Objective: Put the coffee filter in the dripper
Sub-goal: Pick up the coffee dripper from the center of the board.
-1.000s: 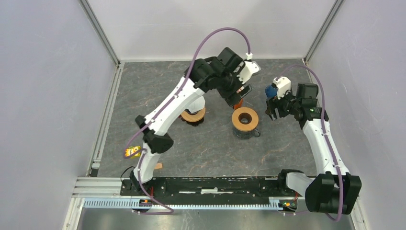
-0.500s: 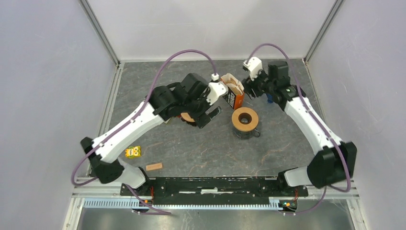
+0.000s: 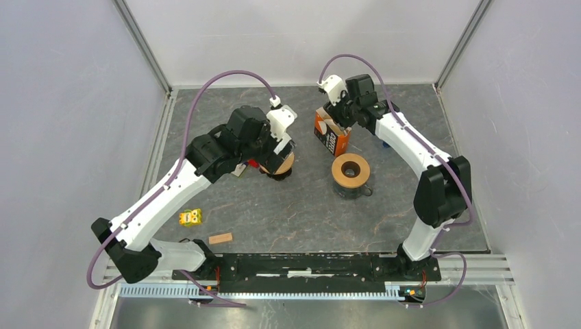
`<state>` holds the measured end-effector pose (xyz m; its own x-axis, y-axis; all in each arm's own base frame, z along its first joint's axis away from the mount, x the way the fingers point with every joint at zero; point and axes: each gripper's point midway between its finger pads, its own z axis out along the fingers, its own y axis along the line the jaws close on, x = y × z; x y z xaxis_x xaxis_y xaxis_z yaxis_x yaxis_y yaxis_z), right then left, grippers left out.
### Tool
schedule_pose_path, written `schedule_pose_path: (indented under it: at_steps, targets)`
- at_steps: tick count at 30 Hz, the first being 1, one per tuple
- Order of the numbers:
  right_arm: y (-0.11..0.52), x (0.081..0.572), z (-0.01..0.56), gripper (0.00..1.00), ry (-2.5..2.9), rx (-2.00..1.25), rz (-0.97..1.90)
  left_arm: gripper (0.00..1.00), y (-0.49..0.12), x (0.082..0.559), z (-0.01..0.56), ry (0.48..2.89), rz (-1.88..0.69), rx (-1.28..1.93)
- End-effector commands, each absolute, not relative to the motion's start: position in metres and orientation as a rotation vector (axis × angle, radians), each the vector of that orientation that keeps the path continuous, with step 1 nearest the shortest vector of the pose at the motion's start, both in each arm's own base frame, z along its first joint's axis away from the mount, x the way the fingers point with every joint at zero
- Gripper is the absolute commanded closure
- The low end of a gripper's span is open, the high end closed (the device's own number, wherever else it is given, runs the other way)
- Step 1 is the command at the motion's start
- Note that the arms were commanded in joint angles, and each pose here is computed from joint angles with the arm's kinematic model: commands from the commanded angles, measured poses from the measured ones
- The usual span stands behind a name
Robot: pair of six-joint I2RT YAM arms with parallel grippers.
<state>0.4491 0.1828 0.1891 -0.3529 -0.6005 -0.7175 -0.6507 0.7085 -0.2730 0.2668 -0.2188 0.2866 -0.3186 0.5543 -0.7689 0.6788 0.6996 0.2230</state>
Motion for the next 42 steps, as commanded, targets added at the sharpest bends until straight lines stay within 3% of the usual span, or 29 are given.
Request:
schedule_pose_path:
  at_steps: [1, 10, 18, 28, 36, 39, 42]
  targets:
    - [0.176, 0.456, 0.205, 0.50, 2.050, -0.915, -0.010, 0.00, -0.221, 0.271, 0.306, 1.942, -0.250, 0.870]
    - [0.100, 0.434, 0.217, 0.42, 2.081, -0.814, -0.129, 0.00, -0.220, 0.273, 0.308, 1.925, -0.258, 0.859]
    - [0.050, 0.402, 0.159, 0.33, 2.272, -0.952, -0.192, 0.00, -0.219, 0.274, 0.309, 1.917, -0.249, 0.863]
    - [0.026, 0.412, 0.111, 0.30, 2.374, -1.042, -0.312, 0.00, -0.219, 0.274, 0.307, 1.920, -0.255, 0.869]
    - [0.015, 0.423, 0.089, 0.37, 2.420, -1.093, -0.331, 0.00, -0.219, 0.277, 0.304, 1.923, -0.245, 0.874]
    - [0.011, 0.425, 0.082, 0.43, 2.423, -1.112, -0.338, 0.00, -0.218, 0.280, 0.303, 1.925, -0.234, 0.868]
    - [0.010, 0.426, 0.082, 0.56, 2.418, -1.126, -0.339, 0.00, -0.220, 0.282, 0.305, 1.932, -0.245, 0.860]
